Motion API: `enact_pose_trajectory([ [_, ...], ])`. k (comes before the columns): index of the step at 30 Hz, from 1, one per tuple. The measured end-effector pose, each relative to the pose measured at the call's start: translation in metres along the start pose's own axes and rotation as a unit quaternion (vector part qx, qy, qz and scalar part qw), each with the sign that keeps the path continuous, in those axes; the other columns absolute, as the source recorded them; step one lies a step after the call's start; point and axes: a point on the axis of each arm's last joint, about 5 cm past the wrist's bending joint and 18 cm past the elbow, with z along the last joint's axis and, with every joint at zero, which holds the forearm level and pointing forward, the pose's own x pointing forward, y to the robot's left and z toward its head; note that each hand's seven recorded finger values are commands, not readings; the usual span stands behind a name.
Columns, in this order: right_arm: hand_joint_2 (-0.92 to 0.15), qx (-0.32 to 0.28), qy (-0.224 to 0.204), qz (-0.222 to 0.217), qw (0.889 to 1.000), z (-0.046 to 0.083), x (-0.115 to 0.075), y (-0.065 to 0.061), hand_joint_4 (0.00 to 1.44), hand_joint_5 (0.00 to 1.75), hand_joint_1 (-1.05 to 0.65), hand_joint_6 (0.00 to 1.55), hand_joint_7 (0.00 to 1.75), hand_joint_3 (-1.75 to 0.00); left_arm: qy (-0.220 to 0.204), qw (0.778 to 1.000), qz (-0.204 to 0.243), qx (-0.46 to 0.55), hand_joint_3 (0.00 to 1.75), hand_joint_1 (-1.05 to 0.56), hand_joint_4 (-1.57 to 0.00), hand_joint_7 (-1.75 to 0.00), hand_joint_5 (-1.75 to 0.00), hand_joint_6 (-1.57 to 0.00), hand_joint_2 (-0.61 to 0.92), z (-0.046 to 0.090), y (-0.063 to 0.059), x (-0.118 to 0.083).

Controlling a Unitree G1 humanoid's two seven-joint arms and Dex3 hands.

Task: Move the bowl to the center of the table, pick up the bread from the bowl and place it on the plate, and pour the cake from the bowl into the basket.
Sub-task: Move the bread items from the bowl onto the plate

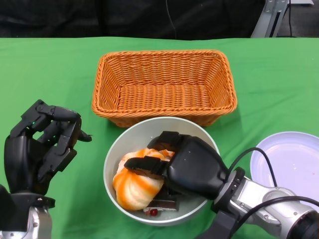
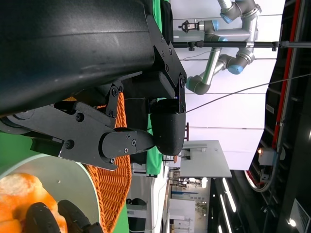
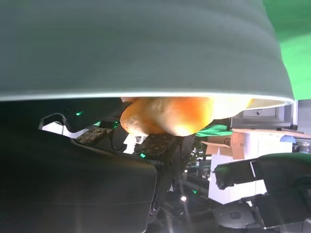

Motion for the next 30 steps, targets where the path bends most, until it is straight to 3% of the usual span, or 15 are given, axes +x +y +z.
enact_pose_trajectory([
  [3,-0.89,0.000,-0.003,0.006,1.000,-0.001,0.003,-0.001,0.69,0.69,-0.51,0.91,0.03,0.00,0.000,1.000,0.000,0.000,0.55,-0.17,-0.73,-1.23,-1.56,-0.77,0.82,0.000,0.000,0.000],
  [8,-0.87,0.008,-0.011,0.005,1.000,0.000,0.003,-0.001,0.75,0.87,-0.39,1.03,0.08,0.00,0.002,1.000,0.001,0.000,0.57,-0.17,-0.73,-1.24,-1.55,-0.76,0.80,-0.001,0.000,0.000],
  [12,-0.85,0.027,-0.014,-0.027,0.999,-0.001,-0.002,0.004,0.74,1.39,-0.29,1.18,0.12,0.00,0.004,1.000,0.002,0.004,0.60,-0.17,-0.74,-1.25,-1.54,-0.76,0.78,-0.003,0.001,-0.002],
  [14,-0.86,0.036,-0.014,-0.041,0.998,-0.002,-0.004,0.007,0.71,1.52,-0.27,1.18,0.15,0.00,0.004,1.000,0.003,0.005,0.60,-0.16,-0.74,-1.25,-1.54,-0.77,0.78,-0.003,0.001,-0.002],
  [15,-0.86,0.039,-0.013,-0.047,0.998,-0.002,-0.005,0.008,0.68,1.56,-0.26,1.15,0.22,0.00,0.004,1.000,0.003,0.005,0.60,-0.16,-0.74,-1.25,-1.53,-0.77,0.78,-0.003,0.001,-0.002],
  [16,-0.88,0.043,-0.013,-0.051,0.998,-0.003,-0.006,0.009,0.64,1.62,-0.26,1.02,0.49,0.00,0.004,1.000,0.003,0.005,0.61,-0.16,-0.74,-1.24,-1.53,-0.77,0.78,-0.003,0.001,-0.001],
  [17,-0.89,0.047,-0.012,-0.055,0.997,-0.003,-0.006,0.009,0.64,1.59,-0.25,0.89,0.74,0.00,0.004,1.000,0.003,0.005,0.61,-0.15,-0.74,-1.24,-1.53,-0.77,0.78,-0.003,0.001,-0.001],
  [19,-0.91,0.052,-0.013,-0.062,0.997,-0.004,-0.006,0.009,0.65,1.54,-0.26,0.80,0.91,0.00,0.006,1.000,0.004,0.004,0.60,-0.15,-0.74,-1.23,-1.53,-0.77,0.78,-0.004,0.002,-0.002],
  [27,-0.92,0.087,-0.007,-0.098,0.991,-0.005,-0.008,0.007,0.70,1.28,-0.25,0.75,0.86,-0.10,0.010,1.000,0.004,0.004,0.57,-0.14,-0.75,-1.22,-1.54,-0.78,0.79,-0.005,0.002,-0.002],
  [30,-0.92,0.096,-0.009,-0.108,0.989,-0.006,-0.006,0.005,0.71,1.26,-0.24,0.76,0.85,-0.13,0.013,1.000,0.005,0.003,0.56,-0.15,-0.74,-1.22,-1.55,-0.78,0.80,-0.006,0.003,-0.003],
])
